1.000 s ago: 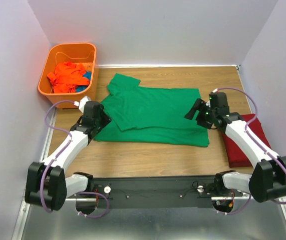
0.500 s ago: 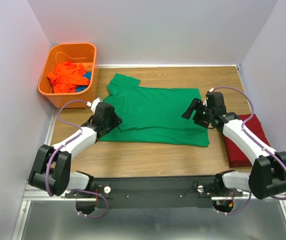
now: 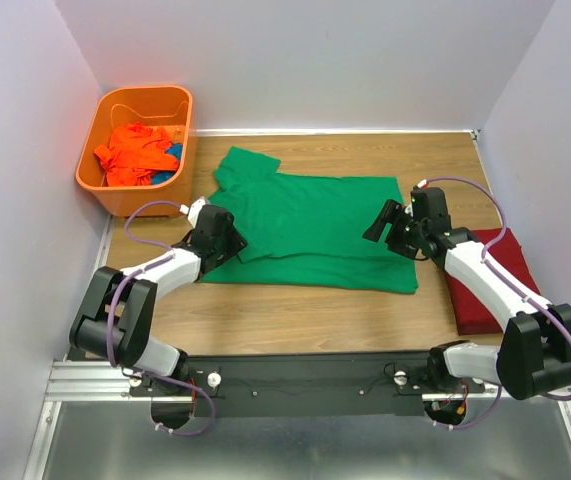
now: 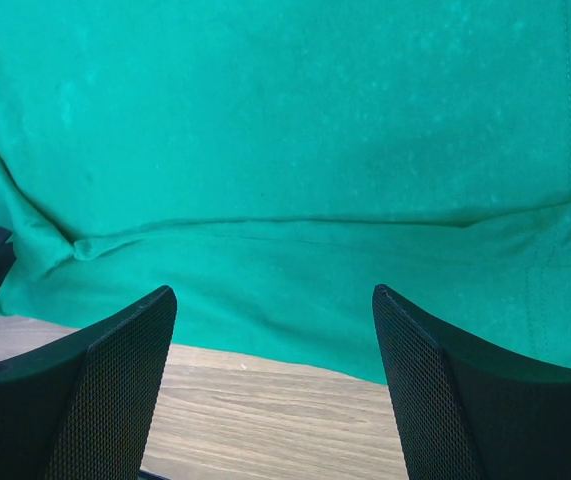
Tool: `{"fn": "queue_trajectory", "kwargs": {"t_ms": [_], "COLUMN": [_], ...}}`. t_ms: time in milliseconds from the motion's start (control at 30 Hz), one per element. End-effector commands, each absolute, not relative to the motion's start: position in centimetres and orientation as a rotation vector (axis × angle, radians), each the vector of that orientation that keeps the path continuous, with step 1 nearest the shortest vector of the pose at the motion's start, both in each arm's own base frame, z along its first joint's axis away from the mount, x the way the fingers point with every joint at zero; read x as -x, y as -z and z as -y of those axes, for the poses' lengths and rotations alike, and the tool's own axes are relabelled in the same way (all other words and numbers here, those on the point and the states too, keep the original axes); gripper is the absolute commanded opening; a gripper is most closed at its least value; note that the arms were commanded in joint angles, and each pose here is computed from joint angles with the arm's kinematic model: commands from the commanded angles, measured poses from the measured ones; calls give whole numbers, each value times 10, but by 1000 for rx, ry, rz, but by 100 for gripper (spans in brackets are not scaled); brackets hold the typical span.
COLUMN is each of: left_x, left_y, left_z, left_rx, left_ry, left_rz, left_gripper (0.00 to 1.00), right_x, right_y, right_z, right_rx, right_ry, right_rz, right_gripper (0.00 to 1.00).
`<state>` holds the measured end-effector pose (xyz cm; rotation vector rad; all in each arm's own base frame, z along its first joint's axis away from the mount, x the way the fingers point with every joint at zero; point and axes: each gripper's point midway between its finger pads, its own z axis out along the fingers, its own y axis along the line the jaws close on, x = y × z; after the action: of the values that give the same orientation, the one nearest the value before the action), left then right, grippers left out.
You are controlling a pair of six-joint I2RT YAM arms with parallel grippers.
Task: Fold and stack the t-shirts
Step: Fold the tshirt
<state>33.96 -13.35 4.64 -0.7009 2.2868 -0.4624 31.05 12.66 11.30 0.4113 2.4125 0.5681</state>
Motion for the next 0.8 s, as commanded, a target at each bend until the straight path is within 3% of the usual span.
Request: {"fn": "queue_trajectory", "kwargs": {"t_ms": [0,767], "left_x": [-350,-394], "left_y": [-48,-79], "left_z": [145,178], "left_rx": [670,569], "left_ry": [504,631], "left_rz": [-2278,-2217], "left_gripper": [61,56], "right_x": [-312,-312], "right_y": [-116,-112], "right_z": [-125,-124], "right_rx": [-395,-406], "right_ry": [-556,-545], "right_rz": [-2384,-2387], "right_gripper": [85,85]}}
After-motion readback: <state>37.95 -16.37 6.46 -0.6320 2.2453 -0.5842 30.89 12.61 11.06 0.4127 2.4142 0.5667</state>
